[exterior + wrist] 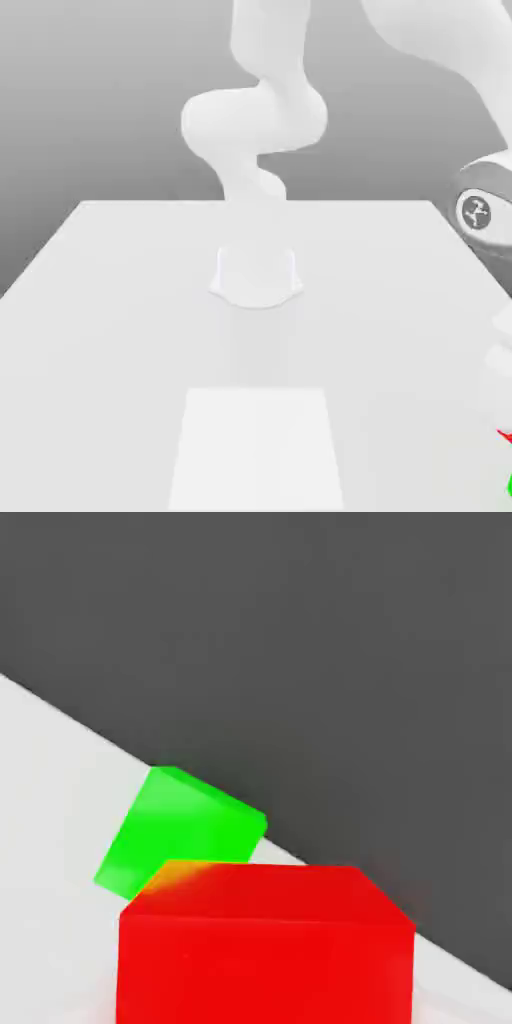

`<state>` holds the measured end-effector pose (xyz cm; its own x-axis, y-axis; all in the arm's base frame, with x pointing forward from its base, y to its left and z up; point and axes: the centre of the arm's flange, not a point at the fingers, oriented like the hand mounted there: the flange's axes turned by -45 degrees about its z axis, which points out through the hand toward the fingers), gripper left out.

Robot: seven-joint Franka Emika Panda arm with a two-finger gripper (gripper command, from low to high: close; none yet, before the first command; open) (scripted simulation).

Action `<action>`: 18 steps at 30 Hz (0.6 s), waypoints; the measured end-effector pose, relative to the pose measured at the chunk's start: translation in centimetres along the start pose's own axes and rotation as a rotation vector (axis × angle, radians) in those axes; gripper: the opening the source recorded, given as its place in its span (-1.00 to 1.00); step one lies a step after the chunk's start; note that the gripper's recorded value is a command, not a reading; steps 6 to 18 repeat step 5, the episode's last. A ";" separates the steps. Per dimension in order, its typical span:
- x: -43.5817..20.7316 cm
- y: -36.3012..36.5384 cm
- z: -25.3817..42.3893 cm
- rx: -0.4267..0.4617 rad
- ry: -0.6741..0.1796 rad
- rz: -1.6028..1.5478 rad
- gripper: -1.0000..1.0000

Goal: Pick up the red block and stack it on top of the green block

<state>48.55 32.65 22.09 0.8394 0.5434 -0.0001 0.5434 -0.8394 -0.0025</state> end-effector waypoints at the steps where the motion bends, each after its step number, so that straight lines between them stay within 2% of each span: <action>1: 0.1 -0.2 1.5 0.000 0.000 -0.001 -1.00; 2: 0.1 -0.3 3.0 -0.001 0.000 -0.002 1.00; 18: 0.1 -0.3 3.0 -0.001 0.000 -0.002 1.00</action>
